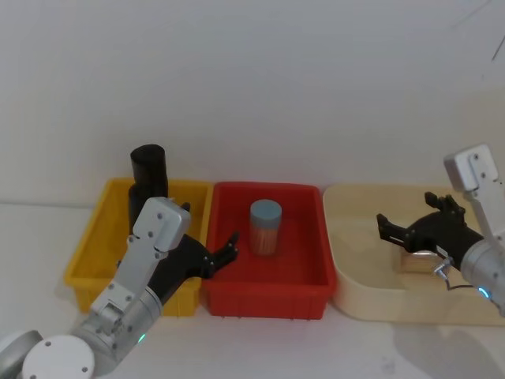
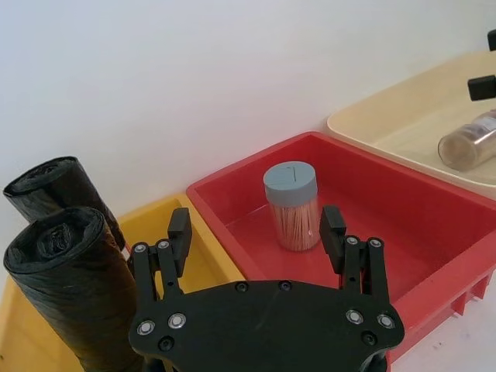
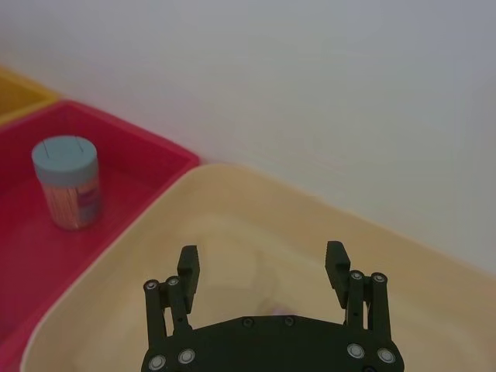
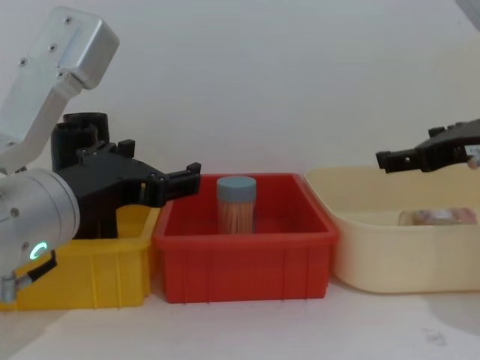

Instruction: Pick up the garbage bag with the one hand and transfer it to the other hand.

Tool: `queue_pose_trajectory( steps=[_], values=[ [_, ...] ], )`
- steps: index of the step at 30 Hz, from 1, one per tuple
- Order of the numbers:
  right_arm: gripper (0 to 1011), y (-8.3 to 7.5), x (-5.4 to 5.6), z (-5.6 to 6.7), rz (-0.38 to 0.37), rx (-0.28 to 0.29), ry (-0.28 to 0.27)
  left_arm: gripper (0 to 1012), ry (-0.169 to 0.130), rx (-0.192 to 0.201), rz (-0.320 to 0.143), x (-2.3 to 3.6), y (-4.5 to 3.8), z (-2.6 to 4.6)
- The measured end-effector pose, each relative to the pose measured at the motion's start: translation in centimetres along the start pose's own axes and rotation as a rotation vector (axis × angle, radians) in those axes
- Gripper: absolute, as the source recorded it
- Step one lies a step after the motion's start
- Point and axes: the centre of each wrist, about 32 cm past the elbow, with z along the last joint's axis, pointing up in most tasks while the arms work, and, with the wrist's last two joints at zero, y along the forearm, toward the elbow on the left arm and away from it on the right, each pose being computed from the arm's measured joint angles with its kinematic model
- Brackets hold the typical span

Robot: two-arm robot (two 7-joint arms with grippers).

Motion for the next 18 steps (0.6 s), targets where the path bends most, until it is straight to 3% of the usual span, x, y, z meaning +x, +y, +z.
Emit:
queue_pose_trajectory(
  steps=[12, 18],
  values=[
    [999, -0.14, 0.29, -0.67, -0.005, -0.032, -0.004, 1000, 0.004, 0.0, -0.011, 0.13, 0.03, 0.14],
    [999, -0.18, 0.37, -0.82, -0.007, -0.04, -0.005, 1000, 0.029, 0.015, -0.049, 0.57, 0.39, 0.67]
  ],
)
